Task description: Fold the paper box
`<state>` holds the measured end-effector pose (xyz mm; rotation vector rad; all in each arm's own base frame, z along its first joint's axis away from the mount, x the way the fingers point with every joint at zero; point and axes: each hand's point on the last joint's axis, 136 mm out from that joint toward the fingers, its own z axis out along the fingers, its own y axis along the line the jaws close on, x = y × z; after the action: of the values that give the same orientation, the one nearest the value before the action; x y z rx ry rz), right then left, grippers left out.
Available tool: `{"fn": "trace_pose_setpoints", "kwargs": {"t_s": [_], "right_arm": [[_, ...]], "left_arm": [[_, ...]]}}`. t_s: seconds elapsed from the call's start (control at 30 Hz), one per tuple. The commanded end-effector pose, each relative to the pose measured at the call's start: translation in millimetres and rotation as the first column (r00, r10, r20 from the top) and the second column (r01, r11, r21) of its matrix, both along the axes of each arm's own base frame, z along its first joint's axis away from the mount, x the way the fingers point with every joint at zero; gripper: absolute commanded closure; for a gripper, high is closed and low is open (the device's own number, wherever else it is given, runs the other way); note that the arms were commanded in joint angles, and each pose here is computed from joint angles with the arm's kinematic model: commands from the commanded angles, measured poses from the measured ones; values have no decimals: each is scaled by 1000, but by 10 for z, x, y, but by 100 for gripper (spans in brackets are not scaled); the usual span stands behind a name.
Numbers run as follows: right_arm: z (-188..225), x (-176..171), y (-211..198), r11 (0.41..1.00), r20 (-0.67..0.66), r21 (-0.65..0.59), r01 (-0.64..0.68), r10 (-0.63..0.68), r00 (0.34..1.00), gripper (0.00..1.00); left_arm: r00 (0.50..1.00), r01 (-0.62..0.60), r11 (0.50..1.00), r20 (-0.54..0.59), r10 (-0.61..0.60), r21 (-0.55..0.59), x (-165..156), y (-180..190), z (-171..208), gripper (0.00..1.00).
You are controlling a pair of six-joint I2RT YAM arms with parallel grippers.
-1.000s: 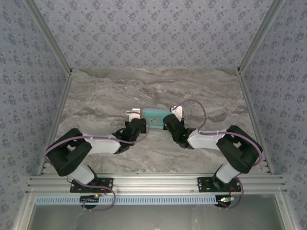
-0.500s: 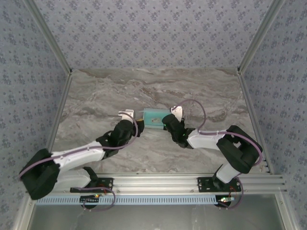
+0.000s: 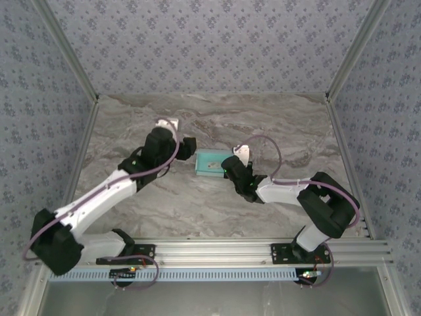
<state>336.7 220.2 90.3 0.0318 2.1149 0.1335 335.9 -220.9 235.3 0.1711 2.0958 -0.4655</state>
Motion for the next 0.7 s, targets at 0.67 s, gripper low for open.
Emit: {"fn": "trace_pose_setpoints", "kwargs": {"t_s": [0.67], "right_arm": [[-62, 97, -77, 997, -21, -78, 4, -6, 1000, 89]], "left_arm": [[888, 184, 982, -434, -155, 27, 156, -338, -1245, 32]]}}
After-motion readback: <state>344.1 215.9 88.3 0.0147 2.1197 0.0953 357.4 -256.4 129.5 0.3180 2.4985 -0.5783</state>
